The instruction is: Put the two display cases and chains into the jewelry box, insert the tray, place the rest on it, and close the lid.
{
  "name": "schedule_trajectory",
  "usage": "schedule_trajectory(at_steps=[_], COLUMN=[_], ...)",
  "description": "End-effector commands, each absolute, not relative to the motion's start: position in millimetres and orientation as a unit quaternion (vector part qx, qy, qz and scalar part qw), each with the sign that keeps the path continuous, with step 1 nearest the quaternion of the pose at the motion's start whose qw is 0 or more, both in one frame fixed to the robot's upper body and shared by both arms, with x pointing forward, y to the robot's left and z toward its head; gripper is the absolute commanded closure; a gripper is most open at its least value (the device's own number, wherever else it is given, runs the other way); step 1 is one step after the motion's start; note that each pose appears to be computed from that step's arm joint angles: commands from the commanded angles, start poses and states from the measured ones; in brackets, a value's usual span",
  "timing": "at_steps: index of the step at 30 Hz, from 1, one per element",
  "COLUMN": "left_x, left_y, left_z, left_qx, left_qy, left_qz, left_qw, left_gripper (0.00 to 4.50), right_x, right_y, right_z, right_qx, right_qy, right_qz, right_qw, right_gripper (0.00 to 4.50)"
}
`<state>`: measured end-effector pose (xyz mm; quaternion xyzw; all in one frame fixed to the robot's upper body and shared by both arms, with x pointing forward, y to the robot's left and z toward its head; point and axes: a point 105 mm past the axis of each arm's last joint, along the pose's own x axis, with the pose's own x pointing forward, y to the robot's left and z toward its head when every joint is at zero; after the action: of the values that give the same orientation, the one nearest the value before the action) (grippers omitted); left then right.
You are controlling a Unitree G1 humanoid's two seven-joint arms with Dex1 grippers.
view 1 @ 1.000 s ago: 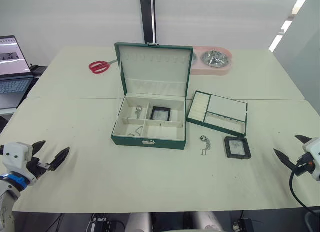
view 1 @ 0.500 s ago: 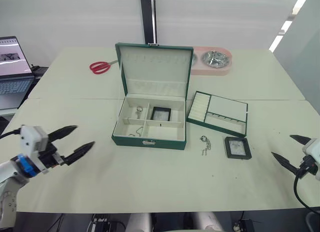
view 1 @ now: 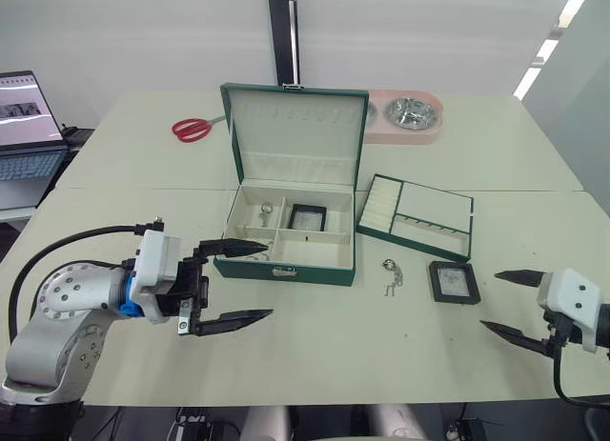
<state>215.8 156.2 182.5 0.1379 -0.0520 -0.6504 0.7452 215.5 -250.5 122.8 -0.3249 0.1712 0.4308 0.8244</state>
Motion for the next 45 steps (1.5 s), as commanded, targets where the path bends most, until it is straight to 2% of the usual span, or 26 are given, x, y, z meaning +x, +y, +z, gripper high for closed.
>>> schedule_trajectory(at_steps=[1, 3, 4, 5, 10, 25, 28, 39, 45], left_x=[206, 205, 206, 206, 206, 208, 208, 210, 212], left_y=[148, 147, 147, 146, 146, 136, 135, 132, 133], left_z=[183, 179, 178, 177, 173, 178, 177, 179, 180], left_qx=[0.147, 0.152, 0.153, 0.153, 0.158, 0.152, 0.151, 0.151, 0.154], left_qy=[-0.06, -0.058, -0.058, -0.055, -0.053, -0.069, -0.067, -0.07, -0.072], left_qz=[-0.685, -0.694, -0.695, -0.697, -0.704, -0.706, -0.706, -0.704, -0.701], left_qw=[0.711, 0.702, 0.7, 0.698, 0.69, 0.688, 0.689, 0.69, 0.692], left_gripper=[0.0, 0.0, 0.0, 0.0, 0.0, 0.0, 0.0, 0.0, 0.0], right_x=[218, 219, 221, 223, 234, 255, 256, 257, 250], right_y=[-247, -246, -246, -245, -253, -246, -247, -248, -245], right_z=[124, 119, 117, 115, 103, 94, 91, 92, 103], right_qx=[-0.347, -0.354, -0.356, -0.358, -0.382, -0.396, -0.401, -0.412, -0.402], right_qy=[0.167, 0.173, 0.174, 0.177, 0.197, 0.177, 0.179, 0.172, 0.179], right_qz=[0.455, 0.466, 0.469, 0.47, 0.465, 0.475, 0.475, 0.48, 0.495], right_qw=[0.803, 0.792, 0.79, 0.787, 0.774, 0.766, 0.762, 0.755, 0.749], right_gripper=[0.18, 0.62, 1.03, 1.24, 1.24, 1.24, 1.78, 4.37, 4.43])
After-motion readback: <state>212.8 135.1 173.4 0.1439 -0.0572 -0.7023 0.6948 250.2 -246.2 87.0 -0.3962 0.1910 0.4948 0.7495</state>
